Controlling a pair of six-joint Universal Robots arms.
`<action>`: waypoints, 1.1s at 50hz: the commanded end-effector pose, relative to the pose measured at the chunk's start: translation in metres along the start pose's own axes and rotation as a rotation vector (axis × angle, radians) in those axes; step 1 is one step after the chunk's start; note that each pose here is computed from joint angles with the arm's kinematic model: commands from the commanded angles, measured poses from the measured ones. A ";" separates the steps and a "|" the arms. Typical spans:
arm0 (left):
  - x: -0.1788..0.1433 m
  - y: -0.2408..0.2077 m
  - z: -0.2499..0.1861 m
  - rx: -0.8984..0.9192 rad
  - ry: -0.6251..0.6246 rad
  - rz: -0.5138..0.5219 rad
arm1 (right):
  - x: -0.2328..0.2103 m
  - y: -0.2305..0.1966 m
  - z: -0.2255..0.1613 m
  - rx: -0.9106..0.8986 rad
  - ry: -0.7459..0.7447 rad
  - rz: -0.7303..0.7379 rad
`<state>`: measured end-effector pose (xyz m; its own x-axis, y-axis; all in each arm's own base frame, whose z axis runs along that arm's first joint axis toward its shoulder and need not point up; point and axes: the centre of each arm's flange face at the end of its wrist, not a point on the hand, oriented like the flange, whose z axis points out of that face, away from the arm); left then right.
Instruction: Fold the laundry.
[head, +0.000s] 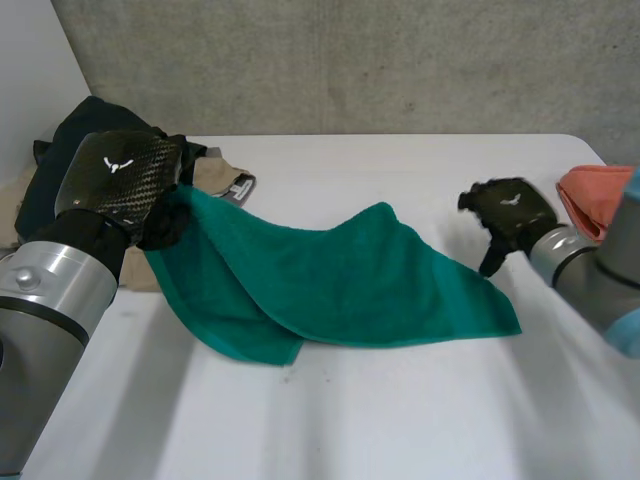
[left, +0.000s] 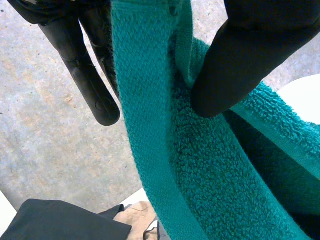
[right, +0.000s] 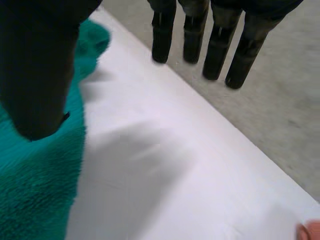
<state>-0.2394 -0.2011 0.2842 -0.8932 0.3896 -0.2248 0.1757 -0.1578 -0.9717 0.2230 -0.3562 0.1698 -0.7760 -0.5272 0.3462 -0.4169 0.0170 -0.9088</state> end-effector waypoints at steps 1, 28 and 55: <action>0.000 0.001 0.001 -0.002 0.000 -0.003 | 0.003 0.009 -0.016 -0.168 -0.054 0.233; -0.001 0.001 0.002 -0.003 -0.004 0.002 | 0.007 0.003 0.003 -0.140 -0.098 0.237; 0.008 0.015 0.113 0.058 -0.010 0.199 | 0.081 -0.083 -0.029 -0.036 0.081 -0.151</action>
<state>-0.2609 -0.2430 0.2492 -0.8614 0.4181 -0.2884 0.2760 -0.0913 -0.9568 0.1586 -0.3319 0.2638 -0.6865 -0.5730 0.4477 -0.6114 0.1217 -0.7819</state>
